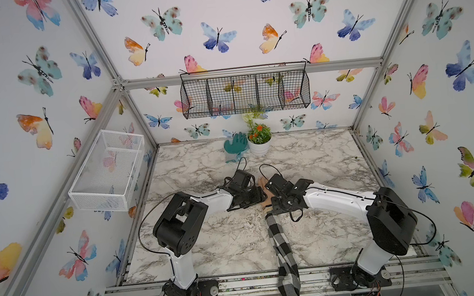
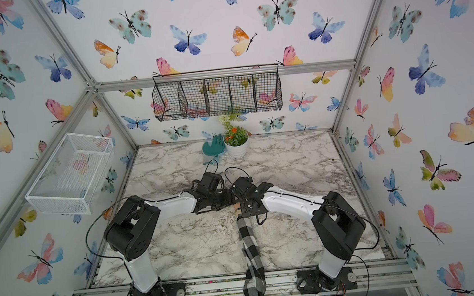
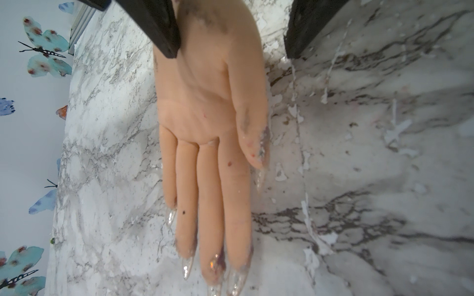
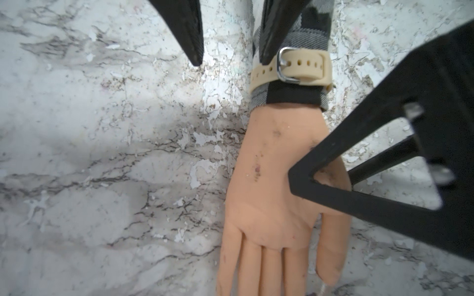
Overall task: Take off the watch
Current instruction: Untie the watch from the hand.
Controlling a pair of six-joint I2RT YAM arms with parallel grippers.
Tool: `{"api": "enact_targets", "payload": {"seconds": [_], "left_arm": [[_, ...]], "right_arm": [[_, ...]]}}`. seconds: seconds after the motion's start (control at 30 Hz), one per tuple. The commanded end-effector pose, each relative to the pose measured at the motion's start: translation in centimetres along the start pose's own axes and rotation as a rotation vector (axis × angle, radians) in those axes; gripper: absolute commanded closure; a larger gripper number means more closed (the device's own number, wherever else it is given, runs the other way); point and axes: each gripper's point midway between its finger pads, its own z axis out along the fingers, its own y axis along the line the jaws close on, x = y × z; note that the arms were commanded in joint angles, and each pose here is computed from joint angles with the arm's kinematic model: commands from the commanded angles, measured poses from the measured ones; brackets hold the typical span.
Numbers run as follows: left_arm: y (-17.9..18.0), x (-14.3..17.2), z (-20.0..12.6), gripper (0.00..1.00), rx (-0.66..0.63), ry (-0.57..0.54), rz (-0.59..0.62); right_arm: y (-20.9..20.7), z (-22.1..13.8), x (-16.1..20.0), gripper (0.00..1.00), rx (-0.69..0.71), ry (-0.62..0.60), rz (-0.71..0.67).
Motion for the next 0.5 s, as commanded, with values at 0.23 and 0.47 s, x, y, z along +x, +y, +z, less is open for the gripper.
{"api": "enact_targets", "payload": {"seconds": [0.23,0.47], "left_arm": [[2.1,2.1,0.7,0.33,-0.078,0.068,-0.019],[2.2,2.1,0.7,0.33,-0.079,0.068,-0.020]], "right_arm": [[3.8,-0.6,-1.8,0.58,-0.149,0.005,-0.041],[4.2,0.5,-1.0,0.59,-0.169,0.039,-0.048]]}}
